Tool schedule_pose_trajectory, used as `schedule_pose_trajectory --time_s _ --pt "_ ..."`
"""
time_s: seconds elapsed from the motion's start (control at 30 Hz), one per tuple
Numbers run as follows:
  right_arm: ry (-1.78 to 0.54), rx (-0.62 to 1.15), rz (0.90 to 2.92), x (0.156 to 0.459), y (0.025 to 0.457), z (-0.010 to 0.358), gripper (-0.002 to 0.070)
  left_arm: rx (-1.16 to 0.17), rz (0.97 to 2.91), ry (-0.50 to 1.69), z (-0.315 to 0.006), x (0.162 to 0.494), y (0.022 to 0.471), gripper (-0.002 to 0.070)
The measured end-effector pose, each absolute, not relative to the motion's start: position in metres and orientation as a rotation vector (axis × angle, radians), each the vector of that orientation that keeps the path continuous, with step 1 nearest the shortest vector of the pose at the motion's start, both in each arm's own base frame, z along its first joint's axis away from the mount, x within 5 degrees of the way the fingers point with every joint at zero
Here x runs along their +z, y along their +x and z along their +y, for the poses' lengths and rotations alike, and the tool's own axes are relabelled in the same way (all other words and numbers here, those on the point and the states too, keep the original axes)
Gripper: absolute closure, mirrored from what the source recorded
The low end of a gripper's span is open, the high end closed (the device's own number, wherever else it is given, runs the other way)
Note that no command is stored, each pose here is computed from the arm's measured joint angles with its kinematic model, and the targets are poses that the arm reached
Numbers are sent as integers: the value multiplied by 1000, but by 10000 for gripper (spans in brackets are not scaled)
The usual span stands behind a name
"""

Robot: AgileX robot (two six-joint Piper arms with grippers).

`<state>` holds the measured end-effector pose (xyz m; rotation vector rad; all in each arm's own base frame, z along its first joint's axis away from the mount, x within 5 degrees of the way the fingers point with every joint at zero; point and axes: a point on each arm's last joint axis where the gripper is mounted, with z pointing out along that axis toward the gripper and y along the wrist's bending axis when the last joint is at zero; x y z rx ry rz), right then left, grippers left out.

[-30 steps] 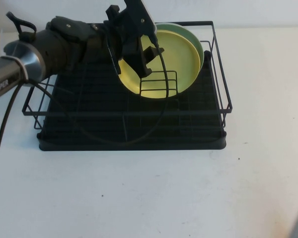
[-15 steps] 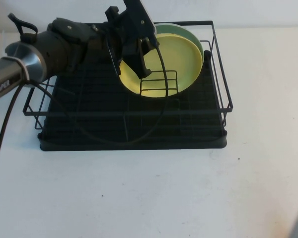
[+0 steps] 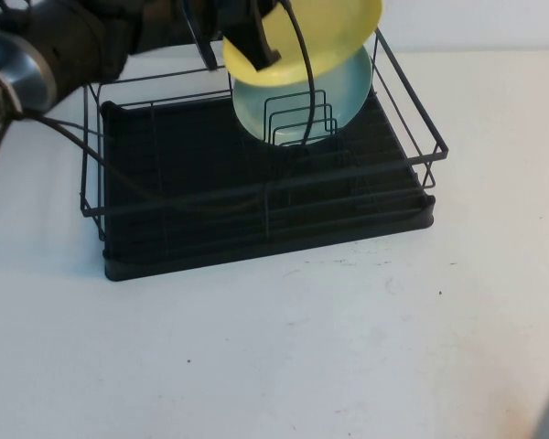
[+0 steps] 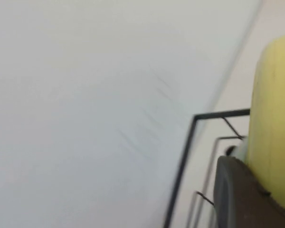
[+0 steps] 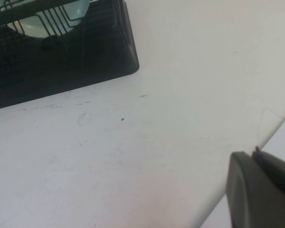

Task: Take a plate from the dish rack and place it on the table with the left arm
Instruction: Place the plate from the table

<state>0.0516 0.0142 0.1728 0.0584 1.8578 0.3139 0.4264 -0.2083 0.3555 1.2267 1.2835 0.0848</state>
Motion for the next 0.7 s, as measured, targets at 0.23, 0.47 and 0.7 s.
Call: schedule_pose_trajectory --time_s 0.23,0.47,0.7 --pt "58 314 1858 173 52 14 696 61 1213 1194 -201 396 404 602" --pt "58 314 1858 173 52 14 696 -276 1378 1008 -192 439 364 602" --pt "58 314 1858 173 52 14 696 -532 1856 1019 -160 431 335 602"
